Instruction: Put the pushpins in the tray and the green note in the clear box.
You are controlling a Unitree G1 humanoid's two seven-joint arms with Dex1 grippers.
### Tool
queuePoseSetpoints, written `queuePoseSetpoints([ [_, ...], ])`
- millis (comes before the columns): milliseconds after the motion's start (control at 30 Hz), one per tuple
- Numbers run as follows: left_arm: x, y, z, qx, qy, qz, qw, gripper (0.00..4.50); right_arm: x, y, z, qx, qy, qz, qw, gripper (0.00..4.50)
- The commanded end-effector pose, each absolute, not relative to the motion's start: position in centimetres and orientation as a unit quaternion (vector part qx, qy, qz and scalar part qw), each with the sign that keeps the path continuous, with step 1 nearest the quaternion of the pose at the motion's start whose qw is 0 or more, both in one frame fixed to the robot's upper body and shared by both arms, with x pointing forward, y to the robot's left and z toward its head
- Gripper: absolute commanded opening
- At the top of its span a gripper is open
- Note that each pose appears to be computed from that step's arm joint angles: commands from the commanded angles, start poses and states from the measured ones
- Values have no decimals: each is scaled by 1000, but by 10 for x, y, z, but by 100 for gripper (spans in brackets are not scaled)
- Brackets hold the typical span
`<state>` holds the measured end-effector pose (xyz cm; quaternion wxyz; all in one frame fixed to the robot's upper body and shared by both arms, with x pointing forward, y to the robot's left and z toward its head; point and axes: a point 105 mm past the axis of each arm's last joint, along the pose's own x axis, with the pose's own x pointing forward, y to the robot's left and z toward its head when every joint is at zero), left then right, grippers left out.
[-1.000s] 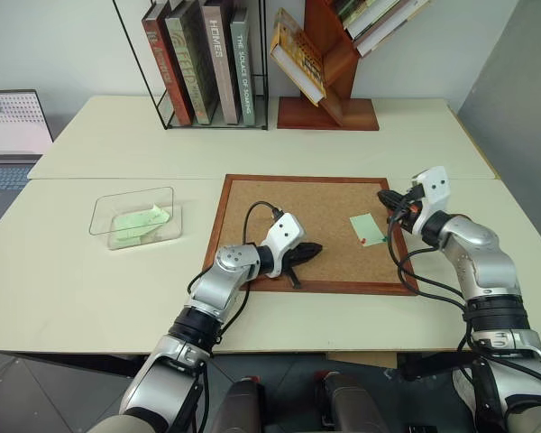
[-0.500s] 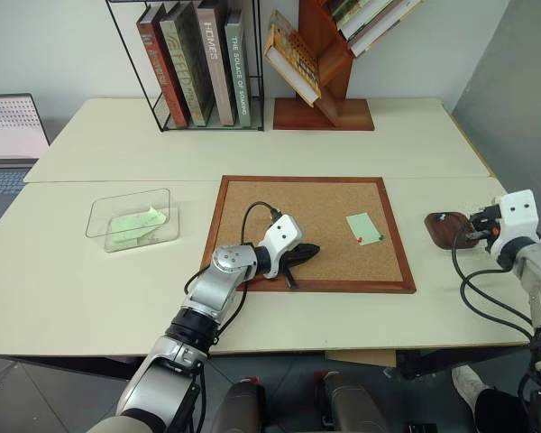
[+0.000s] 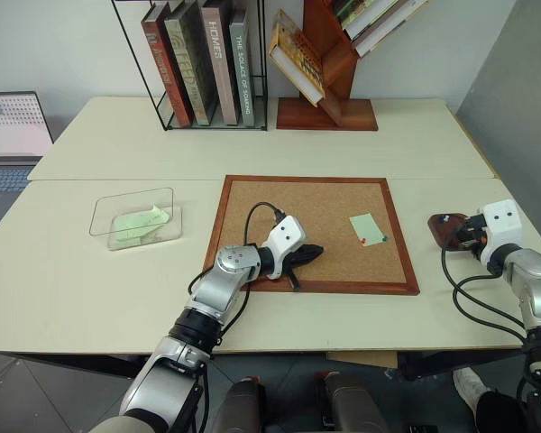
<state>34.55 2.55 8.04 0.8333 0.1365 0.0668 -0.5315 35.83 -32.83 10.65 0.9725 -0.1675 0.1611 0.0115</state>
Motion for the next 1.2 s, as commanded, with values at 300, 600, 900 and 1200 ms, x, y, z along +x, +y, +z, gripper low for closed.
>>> queuePoseSetpoints([
  [300,342,23,74,141,75,-540,826,0,358,-330,156,-125,74,14,989,314],
  [600,342,23,74,142,75,-541,826,0,335,-256,150,-130,55,203,969,314],
  [900,342,24,74,145,73,-540,826,0,341,-204,118,-124,67,260,955,314],
  [1200,342,26,75,145,74,-538,827,0,354,-210,108,-128,74,233,961,245],
])
